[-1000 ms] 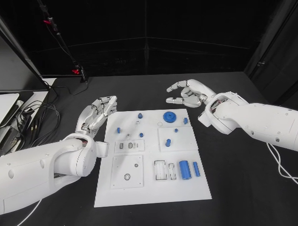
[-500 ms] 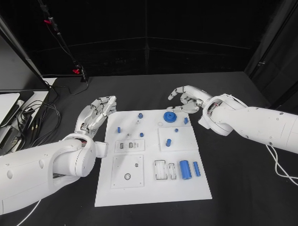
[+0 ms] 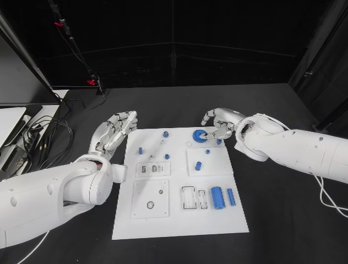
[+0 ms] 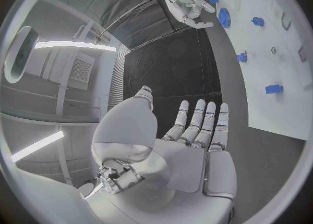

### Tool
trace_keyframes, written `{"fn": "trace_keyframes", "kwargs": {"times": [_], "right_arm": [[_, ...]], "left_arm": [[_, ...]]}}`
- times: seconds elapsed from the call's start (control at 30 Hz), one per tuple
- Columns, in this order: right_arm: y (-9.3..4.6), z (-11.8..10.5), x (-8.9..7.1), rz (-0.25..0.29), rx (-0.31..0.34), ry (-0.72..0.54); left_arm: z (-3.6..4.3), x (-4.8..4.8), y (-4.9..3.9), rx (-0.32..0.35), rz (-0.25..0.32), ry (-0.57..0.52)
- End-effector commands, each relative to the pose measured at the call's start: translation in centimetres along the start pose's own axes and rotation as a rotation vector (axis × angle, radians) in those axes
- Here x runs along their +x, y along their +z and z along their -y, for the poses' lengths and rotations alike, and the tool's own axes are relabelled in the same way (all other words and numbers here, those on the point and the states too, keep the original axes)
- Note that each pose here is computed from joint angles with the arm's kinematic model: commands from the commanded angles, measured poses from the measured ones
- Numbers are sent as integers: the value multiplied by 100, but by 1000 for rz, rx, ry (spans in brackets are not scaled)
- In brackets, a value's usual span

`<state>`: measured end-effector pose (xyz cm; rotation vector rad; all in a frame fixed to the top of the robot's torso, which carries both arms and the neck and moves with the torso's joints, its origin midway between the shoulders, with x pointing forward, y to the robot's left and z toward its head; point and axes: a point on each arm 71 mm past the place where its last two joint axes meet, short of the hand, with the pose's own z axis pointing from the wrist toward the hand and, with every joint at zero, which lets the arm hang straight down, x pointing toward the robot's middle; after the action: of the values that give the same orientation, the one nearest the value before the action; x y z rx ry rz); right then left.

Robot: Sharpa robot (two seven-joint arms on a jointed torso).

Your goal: Assemble the parts on the task board

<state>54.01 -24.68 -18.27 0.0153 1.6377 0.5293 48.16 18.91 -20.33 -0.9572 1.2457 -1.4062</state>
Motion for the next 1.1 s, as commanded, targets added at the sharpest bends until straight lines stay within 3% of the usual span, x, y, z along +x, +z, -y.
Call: {"fn": "trace_keyframes", "kwargs": {"times": [0.03, 0.73, 1.1], "right_arm": [[12, 16, 17, -18, 34, -68], [82, -29, 66, -16, 31, -76], [113, -49, 100, -42, 39, -79]], "left_arm": [[187, 14, -20, 252, -13, -5], [184, 5, -19, 250, -10, -3], [184, -1, -21, 249, -9, -2]]}}
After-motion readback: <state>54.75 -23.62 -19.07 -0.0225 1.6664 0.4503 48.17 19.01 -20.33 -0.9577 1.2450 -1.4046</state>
